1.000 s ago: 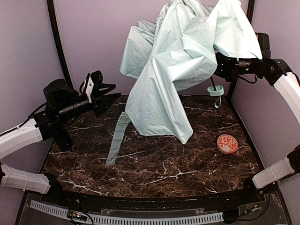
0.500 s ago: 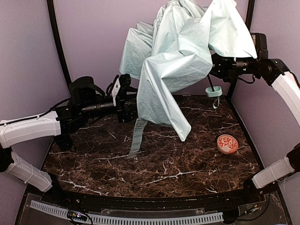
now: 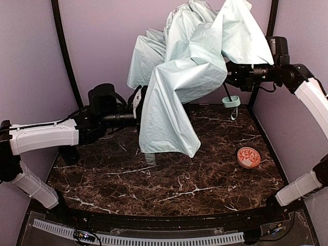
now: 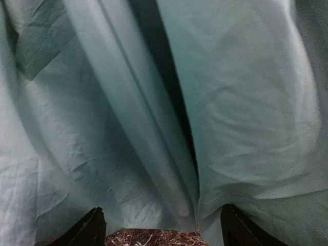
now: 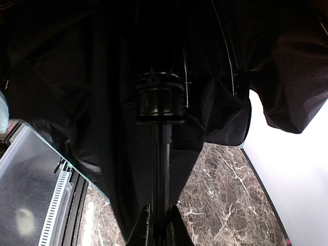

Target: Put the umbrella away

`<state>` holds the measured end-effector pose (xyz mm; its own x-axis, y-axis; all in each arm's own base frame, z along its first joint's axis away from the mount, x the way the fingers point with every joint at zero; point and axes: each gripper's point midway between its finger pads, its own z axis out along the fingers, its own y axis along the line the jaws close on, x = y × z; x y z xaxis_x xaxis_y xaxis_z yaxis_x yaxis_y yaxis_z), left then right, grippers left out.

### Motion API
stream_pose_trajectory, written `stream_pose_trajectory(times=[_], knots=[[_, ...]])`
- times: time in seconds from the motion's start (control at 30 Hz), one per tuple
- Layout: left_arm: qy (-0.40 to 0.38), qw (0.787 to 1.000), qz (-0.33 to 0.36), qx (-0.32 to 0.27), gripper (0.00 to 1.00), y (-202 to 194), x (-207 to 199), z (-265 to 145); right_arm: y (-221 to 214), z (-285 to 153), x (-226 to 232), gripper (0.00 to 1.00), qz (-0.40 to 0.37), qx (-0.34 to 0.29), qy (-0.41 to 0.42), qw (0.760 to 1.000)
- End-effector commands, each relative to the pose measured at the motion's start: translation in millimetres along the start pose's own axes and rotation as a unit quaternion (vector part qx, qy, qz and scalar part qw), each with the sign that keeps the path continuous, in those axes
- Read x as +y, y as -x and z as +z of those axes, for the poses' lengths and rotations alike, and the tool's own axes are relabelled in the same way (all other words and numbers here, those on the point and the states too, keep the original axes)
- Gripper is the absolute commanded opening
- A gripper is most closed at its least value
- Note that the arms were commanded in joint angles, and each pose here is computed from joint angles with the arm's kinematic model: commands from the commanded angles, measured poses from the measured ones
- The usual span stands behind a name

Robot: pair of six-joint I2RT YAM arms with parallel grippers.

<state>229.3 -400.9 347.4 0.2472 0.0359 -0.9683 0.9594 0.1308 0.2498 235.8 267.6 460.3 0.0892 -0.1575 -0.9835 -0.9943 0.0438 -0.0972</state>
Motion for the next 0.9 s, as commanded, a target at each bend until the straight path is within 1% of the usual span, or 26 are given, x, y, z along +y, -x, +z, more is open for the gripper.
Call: stream_pose_trajectory(times=[0.0,0.1,0.2,0.3,0.37,0.43,0.47,0.57,0.6,0.63,0.67,0.8,0.87], knots=[[-0.072,0.997,0.008,-0.040,0.81,21,-29,1,4,3,-8,0.00,-0.018,-0.003,-0.015,1.000],[-0.106,0.993,0.003,-0.056,0.82,26,-41,-1,1,4,-12,0.00,-0.014,0.002,-0.022,1.000],[-0.114,0.992,0.002,-0.061,0.85,30,-45,-3,-1,5,-14,0.00,-0.012,0.005,-0.024,1.000],[-0.077,0.996,-0.005,-0.052,0.86,28,-31,4,-1,8,-13,0.00,-0.009,0.008,-0.024,1.000],[-0.036,0.999,-0.010,-0.035,0.82,20,-15,12,-1,11,-10,0.00,-0.010,0.008,-0.016,1.000],[0.002,1.000,-0.009,-0.025,0.71,12,0,17,0,15,-6,0.00,-0.013,0.008,-0.008,1.000],[0.011,1.000,-0.004,-0.024,0.64,11,4,19,0,16,-4,0.00,-0.015,0.009,-0.006,1.000],[0.022,0.999,0.022,-0.025,0.24,12,7,18,-2,17,1,0.00,-0.015,0.016,0.001,1.000],[0.029,0.999,0.036,-0.028,0.14,13,8,16,-5,17,2,0.00,-0.012,0.022,0.003,1.000],[0.042,0.997,0.055,-0.033,0.06,15,11,14,-10,17,4,0.00,-0.006,0.029,0.008,1.000],[0.060,0.994,0.078,-0.041,0.00,17,15,10,-17,17,6,0.00,0.003,0.039,0.011,0.999],[0.144,0.974,0.163,-0.062,0.00,22,44,3,-55,21,12,0.00,0.058,0.093,0.012,0.994],[0.158,0.964,0.196,-0.088,0.00,26,53,1,-75,26,21,0.00,0.076,0.124,0.018,0.989]])
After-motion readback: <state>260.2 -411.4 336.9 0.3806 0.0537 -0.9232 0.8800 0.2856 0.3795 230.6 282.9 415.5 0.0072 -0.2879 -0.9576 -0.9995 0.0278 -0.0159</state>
